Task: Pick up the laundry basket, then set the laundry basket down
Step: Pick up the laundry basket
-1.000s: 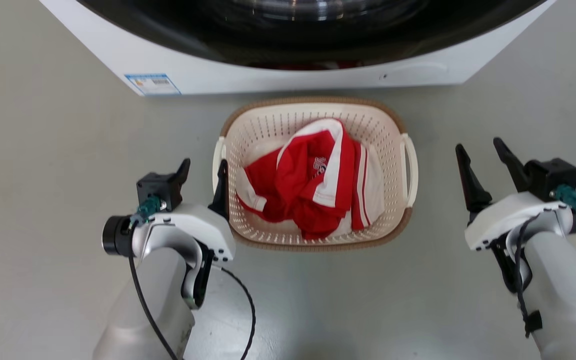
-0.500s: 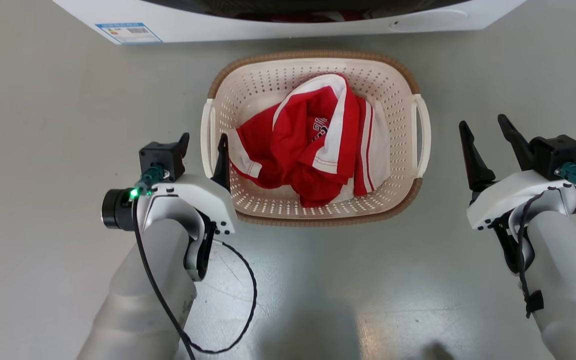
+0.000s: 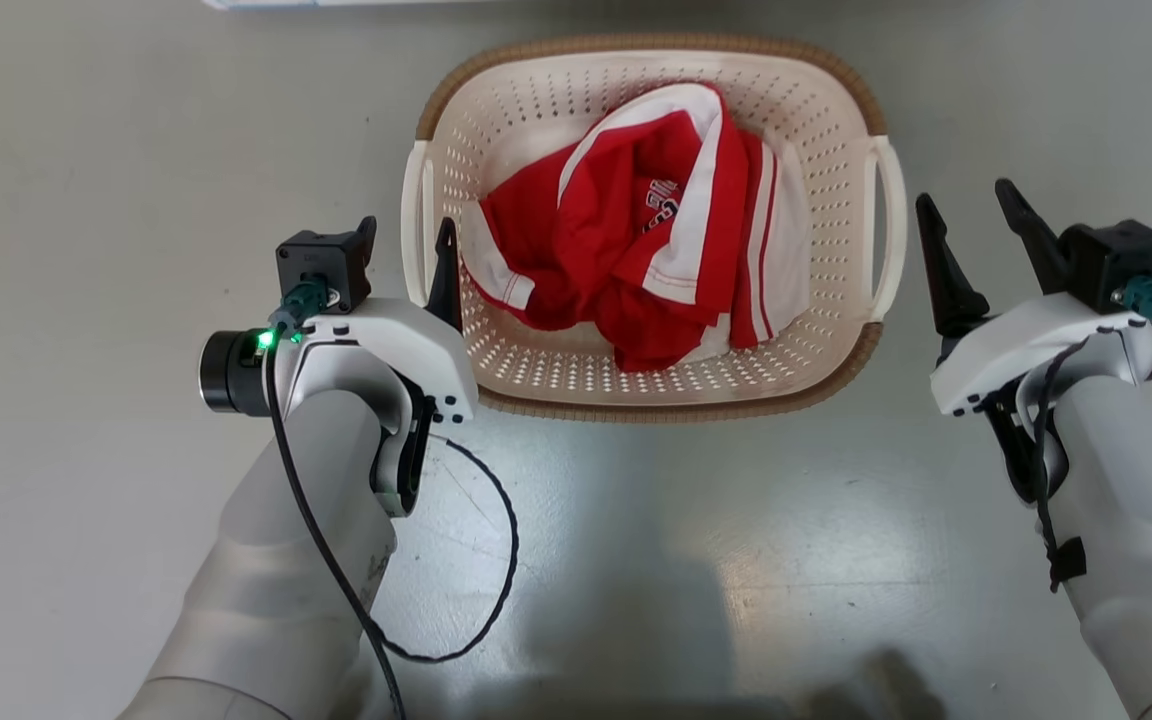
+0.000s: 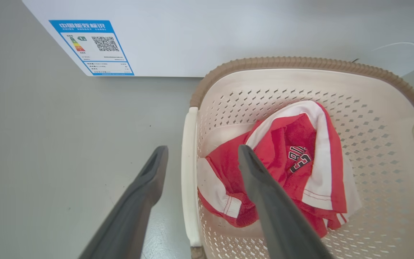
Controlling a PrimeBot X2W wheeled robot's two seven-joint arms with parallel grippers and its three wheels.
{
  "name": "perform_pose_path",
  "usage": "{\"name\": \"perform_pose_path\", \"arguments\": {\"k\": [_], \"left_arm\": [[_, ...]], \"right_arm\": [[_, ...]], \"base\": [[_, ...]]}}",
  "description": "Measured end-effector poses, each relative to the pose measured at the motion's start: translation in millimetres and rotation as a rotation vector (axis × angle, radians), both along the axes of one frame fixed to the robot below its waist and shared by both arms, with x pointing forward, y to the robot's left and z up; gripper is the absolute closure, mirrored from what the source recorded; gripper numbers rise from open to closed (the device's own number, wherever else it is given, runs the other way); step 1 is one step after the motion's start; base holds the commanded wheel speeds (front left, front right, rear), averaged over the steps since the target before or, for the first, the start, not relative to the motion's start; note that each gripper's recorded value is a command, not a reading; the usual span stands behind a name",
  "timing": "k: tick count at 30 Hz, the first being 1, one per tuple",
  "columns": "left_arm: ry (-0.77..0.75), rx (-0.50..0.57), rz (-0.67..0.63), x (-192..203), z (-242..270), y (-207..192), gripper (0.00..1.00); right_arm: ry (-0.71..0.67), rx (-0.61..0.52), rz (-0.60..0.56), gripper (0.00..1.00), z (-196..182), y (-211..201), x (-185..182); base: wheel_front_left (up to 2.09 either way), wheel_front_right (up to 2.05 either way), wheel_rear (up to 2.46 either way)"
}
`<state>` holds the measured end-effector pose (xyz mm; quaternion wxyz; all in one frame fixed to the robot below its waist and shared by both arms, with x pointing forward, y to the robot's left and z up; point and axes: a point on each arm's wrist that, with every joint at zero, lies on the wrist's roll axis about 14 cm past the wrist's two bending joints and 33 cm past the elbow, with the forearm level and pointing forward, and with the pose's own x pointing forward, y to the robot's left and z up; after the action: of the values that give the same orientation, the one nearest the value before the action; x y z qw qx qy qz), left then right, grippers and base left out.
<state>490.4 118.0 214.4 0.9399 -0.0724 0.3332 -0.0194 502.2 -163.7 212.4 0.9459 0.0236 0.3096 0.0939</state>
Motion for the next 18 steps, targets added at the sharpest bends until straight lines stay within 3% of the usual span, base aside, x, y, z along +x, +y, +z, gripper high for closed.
{"name": "perform_pose_path", "arguments": {"k": [18], "left_arm": [[0.069,0.018,-0.015,4.5,-41.6,-0.8,0.0]], "right_arm": [[0.081,0.021,0.033,0.0,-52.5,16.0,0.7]], "base": [[0.0,0.0,0.0]]}}
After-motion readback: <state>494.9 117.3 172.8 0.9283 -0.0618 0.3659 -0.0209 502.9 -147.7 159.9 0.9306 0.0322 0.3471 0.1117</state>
